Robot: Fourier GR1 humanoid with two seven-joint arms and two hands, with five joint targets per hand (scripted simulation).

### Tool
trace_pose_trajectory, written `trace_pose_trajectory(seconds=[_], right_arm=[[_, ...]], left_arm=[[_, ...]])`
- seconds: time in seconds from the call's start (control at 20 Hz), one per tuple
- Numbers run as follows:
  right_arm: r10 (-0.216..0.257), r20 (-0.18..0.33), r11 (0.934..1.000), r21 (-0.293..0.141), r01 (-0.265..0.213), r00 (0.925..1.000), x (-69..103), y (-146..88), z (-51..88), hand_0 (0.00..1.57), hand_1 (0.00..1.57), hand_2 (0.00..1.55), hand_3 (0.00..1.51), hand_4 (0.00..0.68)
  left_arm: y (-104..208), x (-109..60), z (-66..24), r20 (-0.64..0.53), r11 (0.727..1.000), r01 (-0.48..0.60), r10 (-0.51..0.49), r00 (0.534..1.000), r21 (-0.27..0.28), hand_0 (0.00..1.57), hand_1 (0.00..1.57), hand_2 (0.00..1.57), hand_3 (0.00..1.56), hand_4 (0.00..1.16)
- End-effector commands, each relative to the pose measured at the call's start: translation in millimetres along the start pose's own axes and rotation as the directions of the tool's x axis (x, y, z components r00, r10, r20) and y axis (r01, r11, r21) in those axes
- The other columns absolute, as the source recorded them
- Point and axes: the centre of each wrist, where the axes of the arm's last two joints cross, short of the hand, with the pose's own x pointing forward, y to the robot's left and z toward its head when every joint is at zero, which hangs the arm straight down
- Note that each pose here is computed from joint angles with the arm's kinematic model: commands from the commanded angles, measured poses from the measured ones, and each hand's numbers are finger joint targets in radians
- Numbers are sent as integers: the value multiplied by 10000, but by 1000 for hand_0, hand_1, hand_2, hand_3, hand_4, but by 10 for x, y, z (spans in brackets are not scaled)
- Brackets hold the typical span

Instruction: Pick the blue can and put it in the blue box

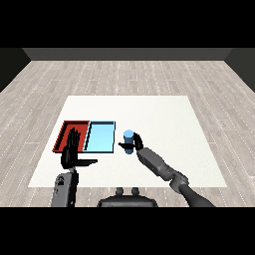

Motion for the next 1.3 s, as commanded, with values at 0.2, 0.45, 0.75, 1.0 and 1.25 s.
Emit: trace_pose_trajectory(seconds=[0.2,0.45,0.75,1.0,1.25], right_arm=[[1241,-222,9916,-333,-1248,9920,-177,42,126,1537,1537,1526,1479,538],[943,674,9955,37,-948,9933,210,8,-27,1511,1511,1486,1423,559],[1091,2154,9921,374,-1199,9704,540,-62,47,1529,1529,1478,1408,567],[1069,2923,9920,339,-1220,9503,676,-509,228,1536,1536,1490,1417,586],[1031,3383,9938,51,-1114,9354,1023,-590,532,1502,1502,1469,1393,582]], left_arm=[[65,31,-5,71,9999,-78,79,9999,-66,0,0,0,0,0],[-175,-162,-33,-275,9996,-145,139,9995,-229,0,0,0,0,0],[-279,-138,-147,-427,9958,-75,36,9991,-916,0,0,0,0,0],[-507,33,-305,-257,9860,214,-259,9993,-1651,0,0,0,0,0],[-919,52,-320,-784,9829,-269,127,9968,-1824,0,0,0,0,0]])
